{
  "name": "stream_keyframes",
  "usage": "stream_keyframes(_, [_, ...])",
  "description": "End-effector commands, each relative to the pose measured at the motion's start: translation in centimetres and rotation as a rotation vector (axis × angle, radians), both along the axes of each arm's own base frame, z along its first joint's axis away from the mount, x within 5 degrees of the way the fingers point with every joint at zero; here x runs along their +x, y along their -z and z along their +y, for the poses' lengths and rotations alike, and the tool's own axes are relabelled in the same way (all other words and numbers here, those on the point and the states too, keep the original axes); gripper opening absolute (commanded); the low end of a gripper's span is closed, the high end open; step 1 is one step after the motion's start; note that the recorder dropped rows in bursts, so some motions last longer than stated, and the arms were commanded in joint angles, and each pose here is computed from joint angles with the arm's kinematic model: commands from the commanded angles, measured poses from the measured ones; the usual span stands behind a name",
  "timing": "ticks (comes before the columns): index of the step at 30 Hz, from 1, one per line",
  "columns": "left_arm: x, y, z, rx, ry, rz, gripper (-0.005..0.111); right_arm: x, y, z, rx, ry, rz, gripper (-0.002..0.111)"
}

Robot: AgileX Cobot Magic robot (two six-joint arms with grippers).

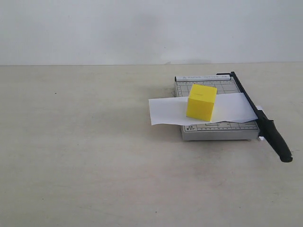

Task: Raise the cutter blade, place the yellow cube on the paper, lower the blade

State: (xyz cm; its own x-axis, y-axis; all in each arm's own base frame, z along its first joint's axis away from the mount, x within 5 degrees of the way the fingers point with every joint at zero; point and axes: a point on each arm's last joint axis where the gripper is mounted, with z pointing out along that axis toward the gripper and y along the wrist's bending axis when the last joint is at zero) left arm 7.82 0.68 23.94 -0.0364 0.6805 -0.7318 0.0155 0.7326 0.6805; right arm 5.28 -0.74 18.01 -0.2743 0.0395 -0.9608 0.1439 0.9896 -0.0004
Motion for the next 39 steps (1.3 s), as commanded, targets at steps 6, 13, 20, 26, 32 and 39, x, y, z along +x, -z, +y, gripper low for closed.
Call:
stream_keyframes(6, [-1.4,-0.7,-2.1,-0.286,0.234,-0.075,0.004,0.0,-0.1,-0.1,-0.012,0.007,-0.009,0.000])
stream_keyframes(13, [-2.0,-0.9,-3.3,-0.504,0.376,-0.046,0.004,0.0,-0.1,-0.1,-0.012,0.007,-0.009,0.000])
stream_keyframes(20, [-3.3,-1.8,-3.3,-0.630,0.445,-0.144,0.004,0.0,-0.1,-0.1,-0.012,0.007,-0.009,0.000])
stream_keyframes(26, [-3.8,-2.5,-2.8,-0.734,0.450,-0.236,0.004,0.0,-0.1,-0.1,-0.012,0.007,-0.009,0.000])
stream_keyframes(32, [-3.2,-1.5,-1.6,-0.380,0.248,-0.208,0.004,0.0,-0.1,-0.1,-0.012,0.007,-0.009,0.000])
stream_keyframes(39, [-2.8,3.0,-2.2,-0.173,0.255,0.111,0.004,0.0,-0.1,-0.1,-0.012,0.007,-0.009,0.000])
